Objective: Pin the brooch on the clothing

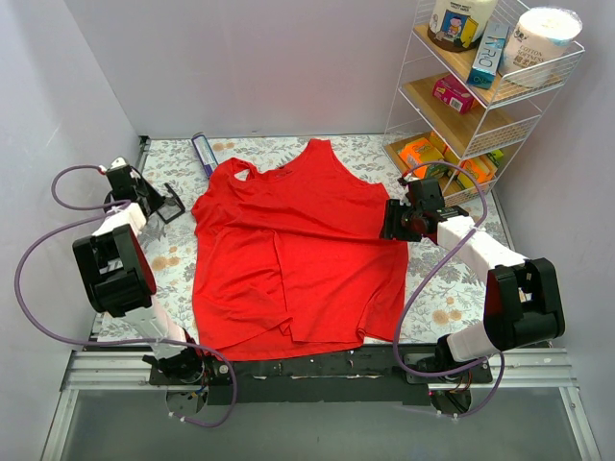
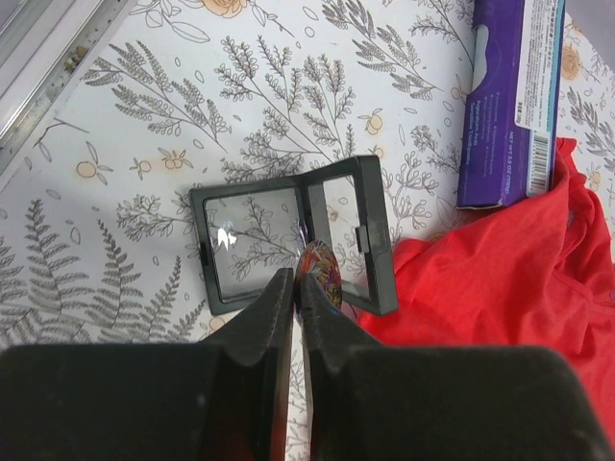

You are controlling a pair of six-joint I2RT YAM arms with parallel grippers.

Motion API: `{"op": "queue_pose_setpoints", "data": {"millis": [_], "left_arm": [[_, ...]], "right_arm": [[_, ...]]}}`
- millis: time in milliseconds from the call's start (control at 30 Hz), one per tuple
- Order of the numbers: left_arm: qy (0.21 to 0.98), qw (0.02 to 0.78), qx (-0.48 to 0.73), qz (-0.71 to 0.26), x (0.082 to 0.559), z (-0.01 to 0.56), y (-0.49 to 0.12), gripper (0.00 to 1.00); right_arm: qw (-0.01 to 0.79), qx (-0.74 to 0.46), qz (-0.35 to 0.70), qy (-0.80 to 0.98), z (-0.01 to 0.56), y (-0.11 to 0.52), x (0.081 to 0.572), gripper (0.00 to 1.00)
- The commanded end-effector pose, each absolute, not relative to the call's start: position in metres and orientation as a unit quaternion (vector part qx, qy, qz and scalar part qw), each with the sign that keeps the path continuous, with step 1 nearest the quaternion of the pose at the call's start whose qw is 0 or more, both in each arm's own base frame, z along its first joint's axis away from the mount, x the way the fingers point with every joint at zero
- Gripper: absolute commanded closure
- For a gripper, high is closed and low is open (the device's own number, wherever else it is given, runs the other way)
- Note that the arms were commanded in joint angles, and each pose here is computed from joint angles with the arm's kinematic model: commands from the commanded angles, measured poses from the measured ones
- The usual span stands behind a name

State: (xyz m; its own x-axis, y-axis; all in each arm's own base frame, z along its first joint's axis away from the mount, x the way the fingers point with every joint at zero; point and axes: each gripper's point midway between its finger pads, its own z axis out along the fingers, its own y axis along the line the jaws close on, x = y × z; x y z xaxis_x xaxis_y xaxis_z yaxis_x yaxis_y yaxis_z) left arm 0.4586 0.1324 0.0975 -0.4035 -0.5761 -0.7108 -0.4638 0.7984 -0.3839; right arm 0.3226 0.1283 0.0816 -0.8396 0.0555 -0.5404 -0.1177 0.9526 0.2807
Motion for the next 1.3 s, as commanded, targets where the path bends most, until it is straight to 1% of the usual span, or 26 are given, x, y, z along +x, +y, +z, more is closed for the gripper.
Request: {"op": "queue_pose_setpoints", "data": {"millis": [0,133,200,333,500,567,700,900,1067,1100,1133,1167,1200,1267], "left_arm": [[0.821,0.490,-0.290,-0.052,0.447,0.149,0.128,1.00],[0.813,0.504,-0.287,-0.053,0.430,0.170,0.122,1.00],[0.818,0.495,-0.285,-0.066,0.420,0.167,0.113,1.00],[0.816,0.499,-0.280,-0.081,0.398,0.178,0.099,1.00],[0.811,0.508,-0.269,-0.110,0.365,0.190,0.076,1.00],[0.809,0.509,-0.262,-0.132,0.359,0.196,0.065,1.00],[0.805,0.515,-0.239,-0.171,0.345,0.208,0.041,1.00],[0.792,0.546,-0.124,-0.243,0.335,0.242,-0.033,1.00],[0.779,0.537,-0.041,-0.322,0.330,0.253,-0.092,1.00],[0.770,0.540,-0.023,-0.339,0.331,0.259,-0.101,1.00],[0.764,0.532,0.006,-0.364,0.326,0.262,-0.124,1.00],[0.764,0.523,0.014,-0.378,0.325,0.261,-0.133,1.00],[0.747,0.533,0.034,-0.396,0.332,0.269,-0.144,1.00],[0.736,0.508,0.069,-0.442,0.326,0.271,-0.171,1.00]], "right_arm": [[0.306,-0.027,0.166,0.937,0.094,0.136,0.331,0.43],[0.318,-0.035,0.173,0.931,0.105,0.141,0.333,0.43],[0.327,-0.045,0.181,0.926,0.115,0.148,0.334,0.43],[0.350,-0.075,0.190,0.914,0.139,0.165,0.334,0.43],[0.369,-0.134,0.226,0.891,0.164,0.216,0.316,0.43],[0.377,-0.162,0.252,0.877,0.174,0.243,0.303,0.42],[0.380,-0.199,0.297,0.853,0.188,0.278,0.285,0.41],[0.404,-0.239,0.358,0.807,0.222,0.304,0.269,0.41],[0.424,-0.241,0.412,0.770,0.257,0.307,0.251,0.40],[0.421,-0.244,0.422,0.765,0.258,0.308,0.247,0.39],[0.426,-0.244,0.428,0.758,0.265,0.307,0.244,0.39],[0.430,-0.242,0.436,0.753,0.270,0.308,0.243,0.39],[0.425,-0.245,0.444,0.749,0.270,0.309,0.239,0.39],[0.436,-0.244,0.457,0.736,0.282,0.312,0.238,0.37]]}}
